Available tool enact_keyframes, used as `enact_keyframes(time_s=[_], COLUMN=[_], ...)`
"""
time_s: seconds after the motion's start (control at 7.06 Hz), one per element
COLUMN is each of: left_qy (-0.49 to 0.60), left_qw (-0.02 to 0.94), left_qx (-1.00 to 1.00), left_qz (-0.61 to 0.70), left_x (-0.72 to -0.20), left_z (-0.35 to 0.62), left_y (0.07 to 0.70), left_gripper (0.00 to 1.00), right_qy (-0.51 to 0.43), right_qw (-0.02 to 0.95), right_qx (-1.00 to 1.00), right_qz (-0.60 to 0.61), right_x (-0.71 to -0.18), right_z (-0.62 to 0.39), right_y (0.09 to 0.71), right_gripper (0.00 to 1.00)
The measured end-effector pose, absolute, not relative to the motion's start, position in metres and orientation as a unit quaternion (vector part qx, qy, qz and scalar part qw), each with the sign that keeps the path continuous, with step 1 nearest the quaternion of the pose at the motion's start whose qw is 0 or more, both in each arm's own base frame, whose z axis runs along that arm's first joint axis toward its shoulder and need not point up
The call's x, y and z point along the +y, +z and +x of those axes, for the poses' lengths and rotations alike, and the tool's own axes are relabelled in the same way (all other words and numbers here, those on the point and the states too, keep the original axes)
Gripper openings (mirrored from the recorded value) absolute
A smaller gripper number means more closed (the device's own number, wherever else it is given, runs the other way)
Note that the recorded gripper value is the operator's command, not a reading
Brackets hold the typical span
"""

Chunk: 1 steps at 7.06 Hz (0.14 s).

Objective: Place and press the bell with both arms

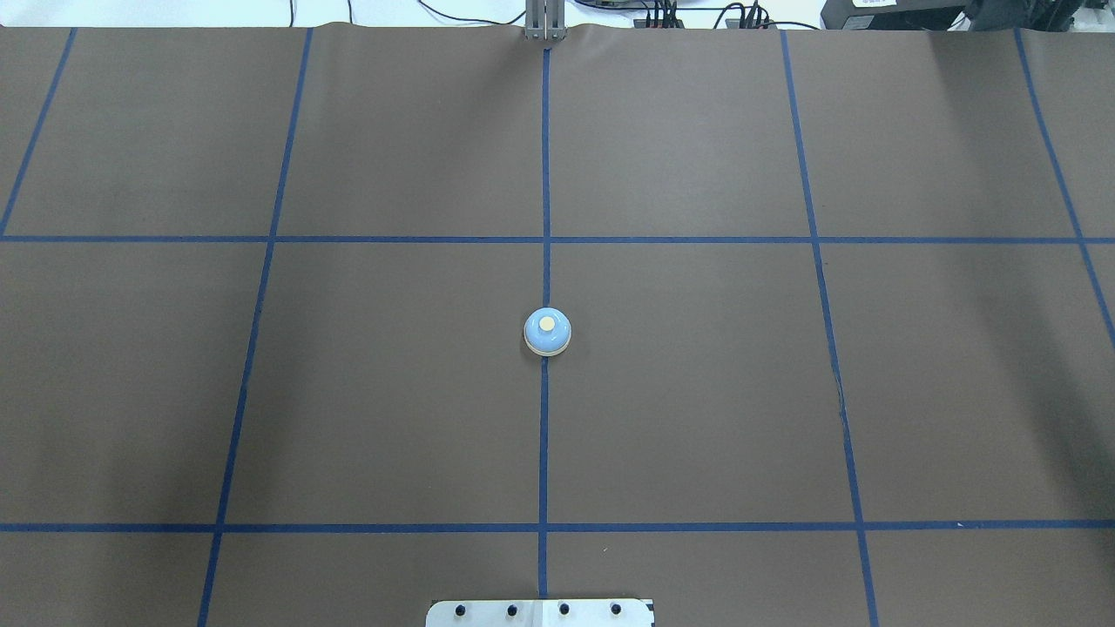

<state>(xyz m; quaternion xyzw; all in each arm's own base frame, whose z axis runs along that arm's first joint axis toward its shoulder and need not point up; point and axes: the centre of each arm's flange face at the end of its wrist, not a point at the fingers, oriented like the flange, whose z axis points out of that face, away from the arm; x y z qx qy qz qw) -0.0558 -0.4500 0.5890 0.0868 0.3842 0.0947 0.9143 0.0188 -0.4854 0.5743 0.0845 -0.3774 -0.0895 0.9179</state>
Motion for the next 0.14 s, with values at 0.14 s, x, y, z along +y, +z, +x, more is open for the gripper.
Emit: enact_keyframes(time_s=[0.14], left_qy=[0.097], left_qw=[0.914], left_qx=[0.382], left_qz=[0.091], left_x=[-0.4501], left_z=[-0.0560], left_y=[0.5853], left_gripper=[1.00], right_qy=[-0.090], right_qw=[0.918], right_qx=[-0.378], right_qz=[0.085], right_x=[-0.4856], right_z=[0.0183], right_y=[0.5732], right_gripper=[1.00])
